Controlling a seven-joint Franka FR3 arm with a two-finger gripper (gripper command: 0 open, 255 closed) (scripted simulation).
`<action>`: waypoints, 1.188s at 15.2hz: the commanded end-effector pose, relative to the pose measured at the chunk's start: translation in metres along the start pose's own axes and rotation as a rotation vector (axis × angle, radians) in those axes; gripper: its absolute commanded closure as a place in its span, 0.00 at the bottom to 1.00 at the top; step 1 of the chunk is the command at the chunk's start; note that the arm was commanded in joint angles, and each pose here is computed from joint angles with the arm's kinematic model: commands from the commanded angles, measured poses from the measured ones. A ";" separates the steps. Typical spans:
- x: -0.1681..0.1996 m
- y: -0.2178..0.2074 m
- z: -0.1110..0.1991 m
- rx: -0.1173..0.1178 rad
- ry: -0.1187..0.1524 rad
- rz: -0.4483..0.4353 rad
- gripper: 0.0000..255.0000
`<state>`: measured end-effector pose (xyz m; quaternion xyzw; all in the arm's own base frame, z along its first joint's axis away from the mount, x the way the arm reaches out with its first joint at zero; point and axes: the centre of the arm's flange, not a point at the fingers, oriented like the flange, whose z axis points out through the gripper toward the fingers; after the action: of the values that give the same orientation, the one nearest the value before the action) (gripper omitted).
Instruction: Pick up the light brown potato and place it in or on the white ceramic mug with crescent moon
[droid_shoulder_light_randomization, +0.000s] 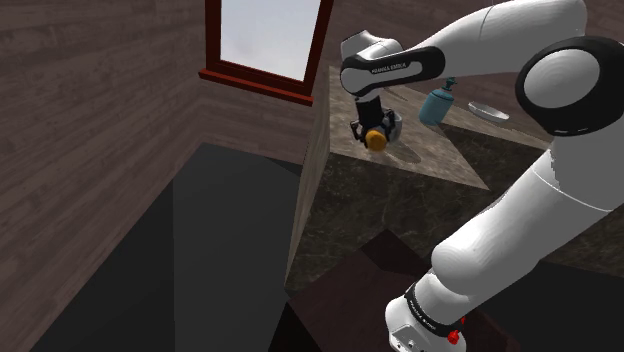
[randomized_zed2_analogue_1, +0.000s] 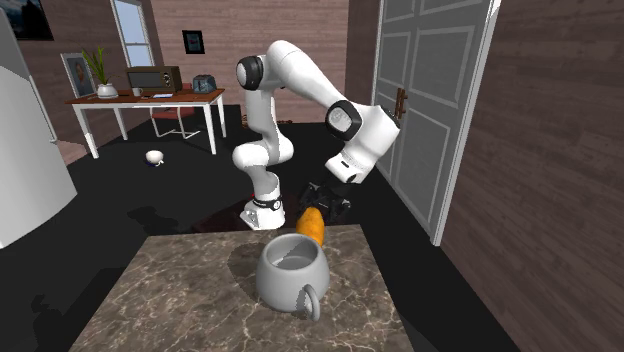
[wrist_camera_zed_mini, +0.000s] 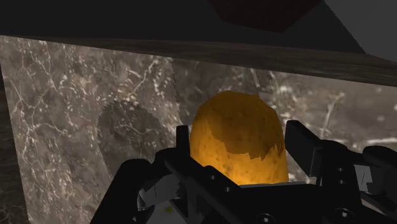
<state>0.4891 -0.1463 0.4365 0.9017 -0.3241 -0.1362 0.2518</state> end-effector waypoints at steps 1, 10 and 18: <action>-0.001 0.005 -0.009 0.000 0.000 0.000 1.00; -0.005 0.031 -0.048 0.000 0.000 0.000 1.00; -0.009 0.054 -0.084 0.000 0.000 0.000 1.00</action>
<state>0.4894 -0.1457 0.5317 0.9017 -0.3241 -0.1360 0.2519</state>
